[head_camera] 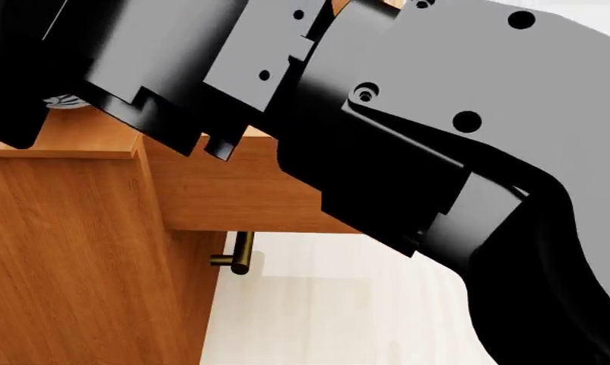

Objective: Put the bowl on top of the cabinet.

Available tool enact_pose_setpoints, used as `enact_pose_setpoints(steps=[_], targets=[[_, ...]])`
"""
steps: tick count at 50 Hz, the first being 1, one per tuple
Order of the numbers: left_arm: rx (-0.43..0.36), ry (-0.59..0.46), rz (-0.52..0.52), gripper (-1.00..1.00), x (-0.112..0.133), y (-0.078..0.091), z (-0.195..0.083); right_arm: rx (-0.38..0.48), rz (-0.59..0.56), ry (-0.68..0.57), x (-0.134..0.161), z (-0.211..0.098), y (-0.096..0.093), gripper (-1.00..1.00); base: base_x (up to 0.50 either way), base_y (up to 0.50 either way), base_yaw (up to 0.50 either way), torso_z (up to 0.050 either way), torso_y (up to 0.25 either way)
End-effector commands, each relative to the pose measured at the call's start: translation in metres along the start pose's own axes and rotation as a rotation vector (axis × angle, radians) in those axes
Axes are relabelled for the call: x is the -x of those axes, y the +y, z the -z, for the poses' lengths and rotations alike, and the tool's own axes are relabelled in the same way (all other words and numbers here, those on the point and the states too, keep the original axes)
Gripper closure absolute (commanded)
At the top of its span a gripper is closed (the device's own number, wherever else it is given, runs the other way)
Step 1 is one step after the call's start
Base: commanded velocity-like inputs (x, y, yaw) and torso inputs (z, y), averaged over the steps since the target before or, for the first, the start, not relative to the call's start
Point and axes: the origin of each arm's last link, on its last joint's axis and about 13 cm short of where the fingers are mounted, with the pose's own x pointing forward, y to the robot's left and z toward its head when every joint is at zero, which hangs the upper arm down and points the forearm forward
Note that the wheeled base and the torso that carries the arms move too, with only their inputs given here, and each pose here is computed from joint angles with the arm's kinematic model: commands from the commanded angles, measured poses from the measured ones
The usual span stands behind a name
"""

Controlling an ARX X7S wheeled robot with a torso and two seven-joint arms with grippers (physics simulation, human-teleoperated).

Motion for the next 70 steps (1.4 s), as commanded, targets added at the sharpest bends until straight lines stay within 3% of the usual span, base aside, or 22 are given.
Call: enact_pose_setpoints(steps=[1,8,9,37,70], targets=[[-0.004,-0.002,0.002,-1.00,0.000,0.000,0.000,0.034,0.006,0.027,-0.004,0.006,0.001,1.00,0.00,0.00,0.00,0.000,0.000],[-0.002,-0.004,0.003,-1.00,0.002,0.000,-0.001,0.037,0.027,0.024,0.000,0.000,0.000,1.00,0.00,0.00,0.00,0.000,0.000],[-0.003,-0.007,0.003,-1.00,0.003,0.000,-0.002,0.031,0.032,0.023,0.001,0.000,0.000,-1.00,0.00,0.00,0.00,0.000,0.000],[-0.001,-0.016,-0.005,-1.00,0.003,0.001,-0.004,0.060,0.082,0.045,0.011,-0.011,-0.003,-1.00,0.00,0.00,0.00,0.000,0.000],[0.002,0.037,-0.080,-1.00,-0.003,0.003,-0.004,0.104,0.246,-0.001,0.071,-0.085,0.002,-1.00,0.00,0.00,0.00,0.000,0.000]])
